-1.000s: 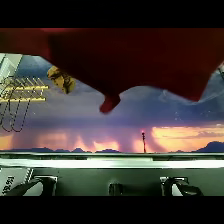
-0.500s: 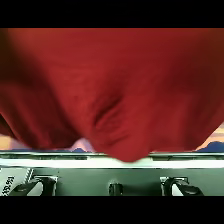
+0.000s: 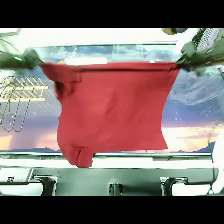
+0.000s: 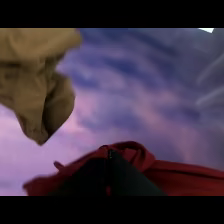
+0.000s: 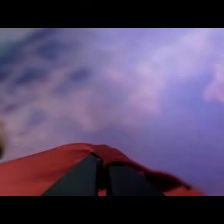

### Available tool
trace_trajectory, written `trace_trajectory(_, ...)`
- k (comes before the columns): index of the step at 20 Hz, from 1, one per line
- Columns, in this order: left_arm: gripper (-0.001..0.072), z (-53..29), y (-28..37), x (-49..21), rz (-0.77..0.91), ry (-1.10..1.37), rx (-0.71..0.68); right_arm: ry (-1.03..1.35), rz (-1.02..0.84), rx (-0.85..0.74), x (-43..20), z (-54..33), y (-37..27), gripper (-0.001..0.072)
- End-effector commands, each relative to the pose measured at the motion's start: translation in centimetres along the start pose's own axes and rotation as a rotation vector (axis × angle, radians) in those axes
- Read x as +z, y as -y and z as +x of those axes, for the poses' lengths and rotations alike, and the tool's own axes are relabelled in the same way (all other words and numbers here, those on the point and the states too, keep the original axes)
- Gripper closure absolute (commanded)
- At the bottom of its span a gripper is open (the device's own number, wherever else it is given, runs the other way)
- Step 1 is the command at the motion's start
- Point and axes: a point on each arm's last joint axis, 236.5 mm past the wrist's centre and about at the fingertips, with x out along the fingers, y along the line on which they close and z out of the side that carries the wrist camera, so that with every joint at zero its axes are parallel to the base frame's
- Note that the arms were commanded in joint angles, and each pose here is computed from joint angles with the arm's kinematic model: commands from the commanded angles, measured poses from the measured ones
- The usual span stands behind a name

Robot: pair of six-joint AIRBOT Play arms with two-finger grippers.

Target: Fold the clothes and pants, and hang the long-sleeved shirts on hangers.

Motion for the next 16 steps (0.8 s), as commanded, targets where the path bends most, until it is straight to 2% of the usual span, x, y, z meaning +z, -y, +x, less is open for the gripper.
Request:
trace_trajectory(1, 0.0694, 10.9, -2.6, -6.7, -0.011, -0.184, 0.033, -0.093, 0.145, -0.042, -0.2, 10.6, 5.5, 0.0682)
trace_trajectory(6, 0.0690, 14.5, -2.4, -10.2, -0.001, -0.257, 0.036, -0.119, 0.215, -0.065, -0.9, 16.8, 9.3, 0.0677)
trace_trajectory(7, 0.0648, 14.4, -2.3, -10.3, 0.000, -0.261, 0.035, -0.113, 0.219, -0.065, -0.7, 17.2, 9.5, 0.0665)
trace_trajectory(8, 0.0523, 14.1, -2.3, -10.2, -0.002, -0.267, 0.035, -0.112, 0.219, -0.066, -0.7, 17.3, 9.6, 0.0603)
trace_trajectory(9, 0.0366, 13.6, -2.3, -10.1, -0.002, -0.283, 0.035, -0.116, 0.213, -0.066, -0.7, 17.1, 9.6, 0.0471)
trace_trajectory(10, 0.0299, 12.8, -2.5, -9.9, -0.004, -0.305, 0.036, -0.131, 0.183, -0.061, -0.9, 16.5, 9.5, 0.0327)
trace_trajectory(11, 0.0300, 11.5, -2.8, -9.5, 0.003, -0.335, 0.037, -0.152, 0.121, -0.056, -1.0, 15.2, 9.5, 0.0253)
trace_trajectory(14, 0.0300, 5.8, -4.3, -8.3, 0.062, -0.408, 0.038, -0.235, -0.066, -0.062, -1.3, 8.9, 11.2, 0.0252)
trace_trajectory(16, 0.0301, 1.3, -6.5, -7.9, 0.073, -0.442, 0.092, -0.320, -0.179, -0.074, -2.4, 4.2, 13.5, 0.0269)
